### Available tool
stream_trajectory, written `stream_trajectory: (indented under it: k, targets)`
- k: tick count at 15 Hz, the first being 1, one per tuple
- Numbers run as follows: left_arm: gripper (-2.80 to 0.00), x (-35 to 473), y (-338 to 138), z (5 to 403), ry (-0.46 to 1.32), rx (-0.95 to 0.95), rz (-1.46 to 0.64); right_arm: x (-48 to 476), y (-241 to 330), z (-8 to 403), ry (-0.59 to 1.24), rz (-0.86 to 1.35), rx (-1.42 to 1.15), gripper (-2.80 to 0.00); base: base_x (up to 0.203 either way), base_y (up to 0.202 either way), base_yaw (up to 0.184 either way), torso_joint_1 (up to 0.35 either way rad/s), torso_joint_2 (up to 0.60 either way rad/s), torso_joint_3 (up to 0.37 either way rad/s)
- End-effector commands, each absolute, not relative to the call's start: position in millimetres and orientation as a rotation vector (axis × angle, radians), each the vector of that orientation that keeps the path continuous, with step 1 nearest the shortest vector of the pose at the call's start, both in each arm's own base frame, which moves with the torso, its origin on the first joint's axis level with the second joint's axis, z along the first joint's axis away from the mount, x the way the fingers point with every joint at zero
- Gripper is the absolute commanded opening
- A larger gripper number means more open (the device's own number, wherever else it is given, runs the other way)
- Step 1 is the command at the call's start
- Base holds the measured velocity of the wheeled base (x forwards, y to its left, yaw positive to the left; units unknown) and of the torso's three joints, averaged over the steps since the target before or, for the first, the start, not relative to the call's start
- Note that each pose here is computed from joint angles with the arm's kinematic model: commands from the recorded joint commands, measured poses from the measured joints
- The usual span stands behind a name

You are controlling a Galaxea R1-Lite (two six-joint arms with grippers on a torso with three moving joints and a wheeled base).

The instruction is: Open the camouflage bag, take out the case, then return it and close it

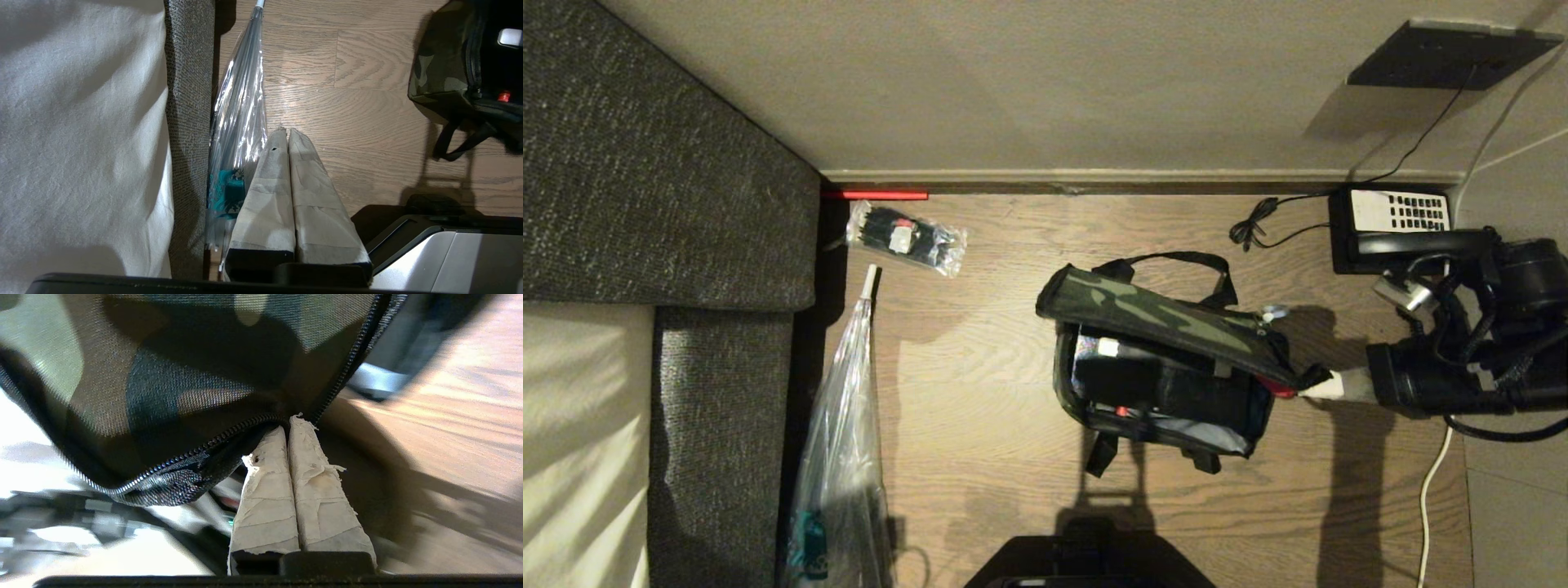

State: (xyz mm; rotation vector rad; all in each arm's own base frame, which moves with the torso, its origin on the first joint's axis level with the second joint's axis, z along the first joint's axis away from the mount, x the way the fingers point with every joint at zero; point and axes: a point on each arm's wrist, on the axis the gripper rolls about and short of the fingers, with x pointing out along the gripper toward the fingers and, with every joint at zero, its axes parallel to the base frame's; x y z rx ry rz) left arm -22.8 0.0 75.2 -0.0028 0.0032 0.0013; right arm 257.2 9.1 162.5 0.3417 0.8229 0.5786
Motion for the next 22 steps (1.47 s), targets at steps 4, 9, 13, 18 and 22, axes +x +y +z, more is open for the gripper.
stream_trajectory:
  k: [4,9,13,18,22]
  targets:
    - [-2.8,-23,0,75,0.002,-0.003,0.002,263,4,149,0.742,0.548,0.208,0.0,0.0,0.0,0.0,0.0,0.0,0.0]
    - [-2.8,-23,0,75,0.002,-0.003,0.002,256,3,123,0.751,0.52,0.029,0.0,0.0,0.0,0.0,0.0,0.0,0.0]
    - [-2.8,-23,0,75,0.002,-0.003,0.002,244,0,115,0.783,0.517,0.004,0.0,0.0,0.0,0.0,0.0,0.0,0.0]
    - [-2.8,-23,0,75,0.003,-0.003,0.002,218,-27,139,0.673,0.386,-0.053,0.0,0.0,0.0,0.0,0.0,0.0,0.0]
    - [-2.8,-23,0,75,0.002,-0.003,0.002,190,-22,184,0.487,0.327,0.005,-2.8,0.0,0.0,0.0,0.0,0.0,0.0]
